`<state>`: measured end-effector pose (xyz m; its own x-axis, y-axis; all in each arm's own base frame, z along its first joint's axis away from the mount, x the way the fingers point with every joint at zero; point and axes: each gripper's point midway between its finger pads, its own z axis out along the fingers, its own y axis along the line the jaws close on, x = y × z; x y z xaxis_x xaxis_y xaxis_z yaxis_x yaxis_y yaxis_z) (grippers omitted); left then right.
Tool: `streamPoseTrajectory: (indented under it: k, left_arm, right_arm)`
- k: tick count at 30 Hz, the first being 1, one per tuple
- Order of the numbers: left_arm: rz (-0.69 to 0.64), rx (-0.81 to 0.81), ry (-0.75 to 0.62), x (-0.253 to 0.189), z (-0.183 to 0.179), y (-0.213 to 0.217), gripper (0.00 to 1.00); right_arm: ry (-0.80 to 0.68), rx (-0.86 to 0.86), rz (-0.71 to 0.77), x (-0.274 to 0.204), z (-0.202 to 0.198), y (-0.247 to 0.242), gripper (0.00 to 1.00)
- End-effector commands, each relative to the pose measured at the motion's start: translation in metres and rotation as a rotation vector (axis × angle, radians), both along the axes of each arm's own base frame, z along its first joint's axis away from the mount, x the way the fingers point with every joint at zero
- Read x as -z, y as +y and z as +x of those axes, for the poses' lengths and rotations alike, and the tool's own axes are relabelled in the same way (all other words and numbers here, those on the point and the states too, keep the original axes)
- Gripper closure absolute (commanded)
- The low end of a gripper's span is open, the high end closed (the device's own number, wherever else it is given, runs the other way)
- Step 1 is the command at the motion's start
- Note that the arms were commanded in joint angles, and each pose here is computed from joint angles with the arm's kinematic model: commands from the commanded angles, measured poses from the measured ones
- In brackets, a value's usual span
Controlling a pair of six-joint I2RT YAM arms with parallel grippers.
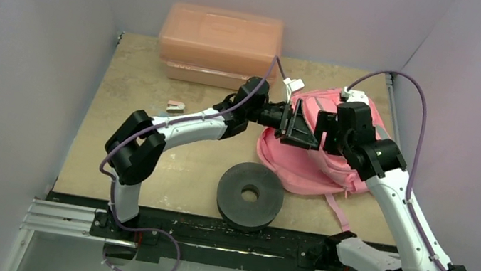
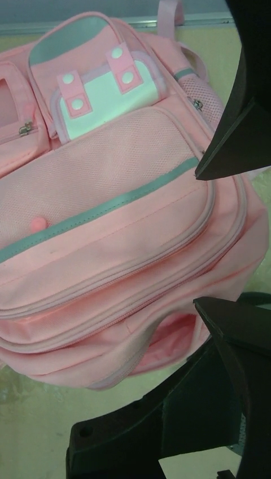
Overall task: Pack the student bag
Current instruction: Zip the student bag at the center of the board.
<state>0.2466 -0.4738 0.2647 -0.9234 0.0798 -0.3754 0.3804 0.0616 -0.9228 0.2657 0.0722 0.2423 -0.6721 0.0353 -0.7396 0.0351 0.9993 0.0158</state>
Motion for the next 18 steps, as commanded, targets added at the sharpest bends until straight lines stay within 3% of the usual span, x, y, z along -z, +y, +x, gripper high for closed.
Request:
streamPoseTrajectory:
  k: [1, 5, 9, 12, 14, 18]
  left_arm:
    - [0.183, -0.285, 0.174, 0.085, 0.070, 0.035, 0.26]
    - [0.197, -0.280, 0.236, 0.100, 0.074, 0.034, 0.26]
    - [0.173, -0.296, 0.268, 0.106, 0.079, 0.040, 0.27]
    - [0.233, -0.361, 0.223, 0.115, 0.082, 0.063, 0.28]
    - [0.320, -0.410, 0.180, 0.126, 0.081, 0.081, 0.28]
    - [0.413, -0.468, 0.083, 0.127, 0.077, 0.105, 0.27]
  right_arm:
    - [-0.108, -0.228, 0.166, -0.041, -0.022, 0.038, 0.20]
    - [-0.148, -0.169, 0.169, -0.051, -0.024, 0.028, 0.19]
    - [-0.203, 0.061, 0.126, -0.052, -0.022, -0.009, 0.14]
    - [-0.176, 0.232, 0.082, -0.027, -0.025, -0.033, 0.10]
    - [-0.161, 0.252, 0.087, -0.004, -0.020, -0.031, 0.04]
    - [-0.107, 0.257, 0.117, 0.029, -0.004, -0.016, 0.03]
